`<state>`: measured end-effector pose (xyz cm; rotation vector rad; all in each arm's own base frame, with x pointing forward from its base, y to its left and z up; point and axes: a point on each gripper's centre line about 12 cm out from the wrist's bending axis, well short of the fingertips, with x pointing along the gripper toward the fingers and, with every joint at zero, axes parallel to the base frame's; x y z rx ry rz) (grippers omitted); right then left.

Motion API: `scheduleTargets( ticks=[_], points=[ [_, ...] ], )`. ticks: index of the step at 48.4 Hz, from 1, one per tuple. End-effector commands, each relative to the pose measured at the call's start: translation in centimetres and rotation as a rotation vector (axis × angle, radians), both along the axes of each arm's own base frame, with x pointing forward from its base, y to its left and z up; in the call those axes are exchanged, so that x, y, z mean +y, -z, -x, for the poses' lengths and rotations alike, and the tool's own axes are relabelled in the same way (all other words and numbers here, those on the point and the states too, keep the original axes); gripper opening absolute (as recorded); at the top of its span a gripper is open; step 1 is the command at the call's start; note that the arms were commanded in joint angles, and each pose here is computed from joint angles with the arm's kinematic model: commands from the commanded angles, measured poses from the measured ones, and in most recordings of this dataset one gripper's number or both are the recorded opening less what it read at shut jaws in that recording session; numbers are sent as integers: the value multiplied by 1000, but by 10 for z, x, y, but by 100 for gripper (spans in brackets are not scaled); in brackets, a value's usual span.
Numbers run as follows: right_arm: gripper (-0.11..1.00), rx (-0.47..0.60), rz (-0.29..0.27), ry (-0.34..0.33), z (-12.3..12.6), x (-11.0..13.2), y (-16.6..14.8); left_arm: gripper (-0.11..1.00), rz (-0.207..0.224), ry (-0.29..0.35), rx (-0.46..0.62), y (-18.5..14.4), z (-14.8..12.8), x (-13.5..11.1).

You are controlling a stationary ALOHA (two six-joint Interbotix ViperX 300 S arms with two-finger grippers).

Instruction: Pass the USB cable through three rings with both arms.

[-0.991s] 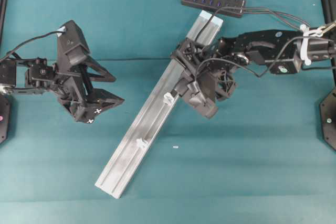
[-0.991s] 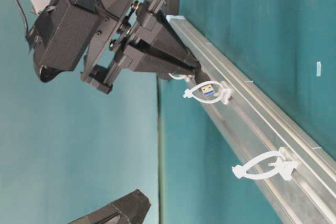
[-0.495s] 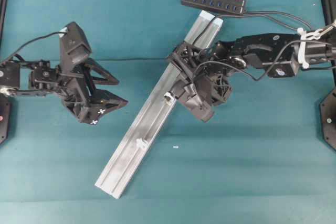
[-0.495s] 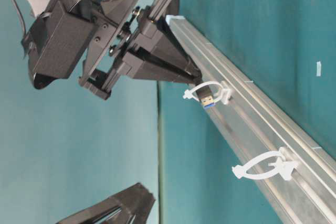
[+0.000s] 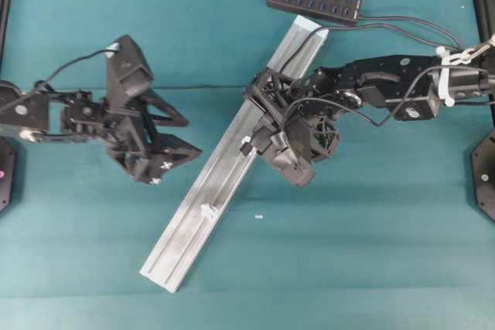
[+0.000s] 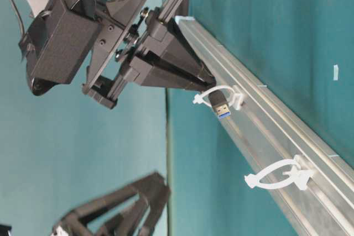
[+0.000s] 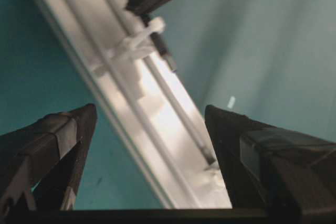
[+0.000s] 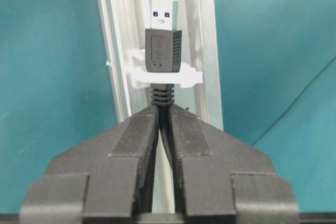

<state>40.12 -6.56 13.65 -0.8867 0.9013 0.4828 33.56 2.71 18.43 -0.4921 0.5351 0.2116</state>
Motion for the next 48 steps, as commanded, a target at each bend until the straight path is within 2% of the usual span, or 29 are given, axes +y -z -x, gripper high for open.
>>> scheduleTargets(
  ticks=[1, 16, 26, 30, 48],
  points=[
    [10, -18, 0, 4, -4, 2, -2, 90, -3, 9, -27, -5, -10, -2],
    [10, -17, 0, 6, -4, 1, 0, 90, 3, 9, -28, 10, -42, 0],
    [10, -8, -2, 6, -3, 2, 3, 90, 77, -36, -18, 24, -56, 0],
    [10, -10, -2, 6, -3, 2, 3, 90, 94, -48, -11, 30, -61, 1],
    [10, -5, -3, 8, -3, 1, 4, 88, 95, -52, 7, 52, -77, 4]
  ],
)
